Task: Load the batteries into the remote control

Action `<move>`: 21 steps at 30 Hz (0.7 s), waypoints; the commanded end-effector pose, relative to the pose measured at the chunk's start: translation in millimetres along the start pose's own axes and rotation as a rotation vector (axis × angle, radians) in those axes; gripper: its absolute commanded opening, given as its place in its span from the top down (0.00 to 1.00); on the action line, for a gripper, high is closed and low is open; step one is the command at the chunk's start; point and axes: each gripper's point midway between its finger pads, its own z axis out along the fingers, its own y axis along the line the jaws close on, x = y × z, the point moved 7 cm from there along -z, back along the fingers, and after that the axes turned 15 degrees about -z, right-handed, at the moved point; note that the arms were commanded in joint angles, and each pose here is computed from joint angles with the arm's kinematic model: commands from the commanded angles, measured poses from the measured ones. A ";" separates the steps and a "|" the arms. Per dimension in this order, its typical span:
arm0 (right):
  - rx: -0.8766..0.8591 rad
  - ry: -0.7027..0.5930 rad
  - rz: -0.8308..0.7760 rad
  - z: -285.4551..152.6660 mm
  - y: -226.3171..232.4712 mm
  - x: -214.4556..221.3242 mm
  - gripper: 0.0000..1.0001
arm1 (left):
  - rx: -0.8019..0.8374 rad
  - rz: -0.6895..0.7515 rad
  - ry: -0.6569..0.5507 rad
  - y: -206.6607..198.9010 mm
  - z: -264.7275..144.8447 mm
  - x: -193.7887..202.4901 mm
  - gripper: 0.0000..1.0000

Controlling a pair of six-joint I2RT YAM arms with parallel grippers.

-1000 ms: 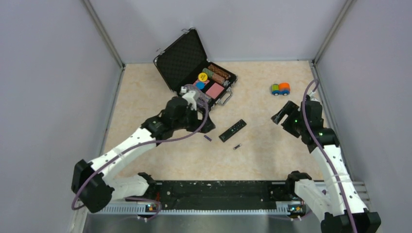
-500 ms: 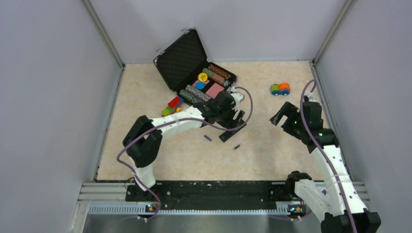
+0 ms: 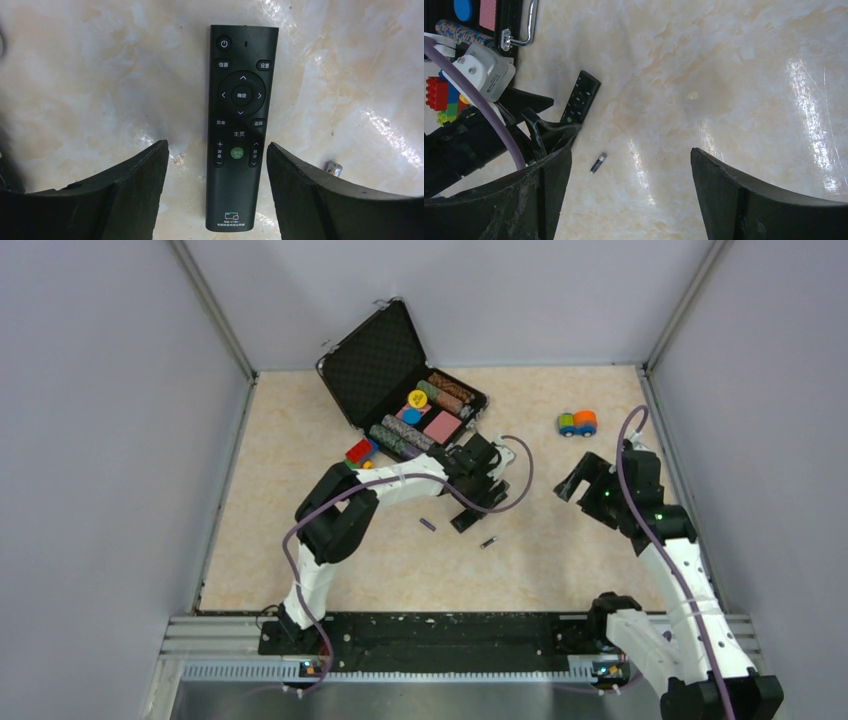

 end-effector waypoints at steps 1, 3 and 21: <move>-0.007 -0.007 0.013 -1.6 -0.4 0.4 0.13 | 0.019 0.025 0.001 -3.5 1.2 -7.3 0.24; -0.009 -0.007 0.013 -2.3 -0.1 0.4 0.14 | 0.010 0.020 0.013 -2.1 6.5 -4.9 0.25; -0.029 -0.010 0.028 -12.0 3.9 -2.1 0.14 | -0.102 0.012 0.023 -3.0 12.2 -0.8 0.80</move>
